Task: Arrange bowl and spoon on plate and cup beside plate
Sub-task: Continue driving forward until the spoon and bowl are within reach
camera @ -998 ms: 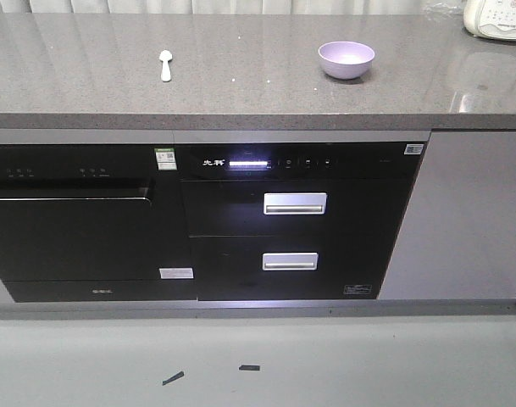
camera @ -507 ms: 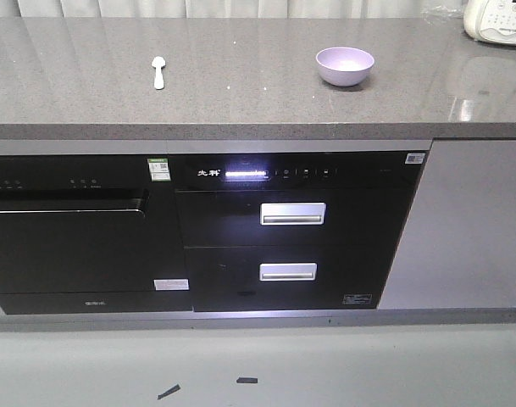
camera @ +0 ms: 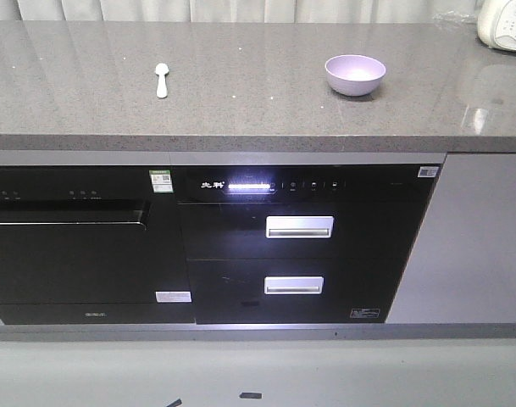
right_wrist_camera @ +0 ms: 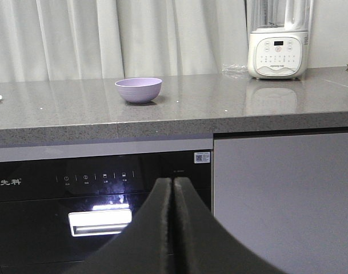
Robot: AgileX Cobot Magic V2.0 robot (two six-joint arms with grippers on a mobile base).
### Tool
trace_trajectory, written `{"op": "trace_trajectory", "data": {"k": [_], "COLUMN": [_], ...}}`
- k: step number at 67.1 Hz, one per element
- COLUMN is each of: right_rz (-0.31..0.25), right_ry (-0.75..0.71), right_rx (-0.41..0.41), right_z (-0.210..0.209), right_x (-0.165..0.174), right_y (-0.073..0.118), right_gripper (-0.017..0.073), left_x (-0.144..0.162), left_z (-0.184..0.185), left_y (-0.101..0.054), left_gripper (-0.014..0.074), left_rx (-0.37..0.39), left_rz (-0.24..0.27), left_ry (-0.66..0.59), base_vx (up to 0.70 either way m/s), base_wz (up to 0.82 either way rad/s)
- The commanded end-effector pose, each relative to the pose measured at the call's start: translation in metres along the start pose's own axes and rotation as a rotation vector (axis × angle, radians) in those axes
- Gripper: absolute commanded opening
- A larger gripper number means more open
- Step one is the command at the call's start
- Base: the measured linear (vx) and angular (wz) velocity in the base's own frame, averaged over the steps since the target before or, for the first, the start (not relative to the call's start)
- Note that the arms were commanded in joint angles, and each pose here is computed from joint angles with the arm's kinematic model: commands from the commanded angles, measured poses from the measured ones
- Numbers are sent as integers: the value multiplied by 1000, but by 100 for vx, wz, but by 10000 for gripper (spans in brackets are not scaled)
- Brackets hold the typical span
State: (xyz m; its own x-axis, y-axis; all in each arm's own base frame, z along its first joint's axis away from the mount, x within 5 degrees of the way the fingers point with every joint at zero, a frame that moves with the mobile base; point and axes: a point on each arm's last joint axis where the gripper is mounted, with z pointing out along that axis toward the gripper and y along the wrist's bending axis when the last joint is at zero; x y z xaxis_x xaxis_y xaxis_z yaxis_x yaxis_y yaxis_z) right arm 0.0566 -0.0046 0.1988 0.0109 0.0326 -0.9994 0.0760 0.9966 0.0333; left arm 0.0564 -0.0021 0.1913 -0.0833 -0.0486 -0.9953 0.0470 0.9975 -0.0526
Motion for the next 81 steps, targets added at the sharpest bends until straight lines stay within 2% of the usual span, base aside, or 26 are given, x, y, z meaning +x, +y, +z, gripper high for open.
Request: {"op": "trace_trajectory", "data": {"k": [1,81], "right_rz": [-8,-8], "right_ry": [-82,-82], "right_rx": [-4,-4], "right_z": [-1,-1], "right_x": [-6,-6], "right_y": [1,1], "right_gripper": [-3,-3], "left_x": [-10,-10], "left_z": [-2,-2], "left_y": [-1,-1], "left_gripper": [-6,-6], "left_rx": [15,15], "left_rz": [-5,-5], "left_ry": [-95,-95], "base_vx": [9,9], "base_wz": [4,-1]}}
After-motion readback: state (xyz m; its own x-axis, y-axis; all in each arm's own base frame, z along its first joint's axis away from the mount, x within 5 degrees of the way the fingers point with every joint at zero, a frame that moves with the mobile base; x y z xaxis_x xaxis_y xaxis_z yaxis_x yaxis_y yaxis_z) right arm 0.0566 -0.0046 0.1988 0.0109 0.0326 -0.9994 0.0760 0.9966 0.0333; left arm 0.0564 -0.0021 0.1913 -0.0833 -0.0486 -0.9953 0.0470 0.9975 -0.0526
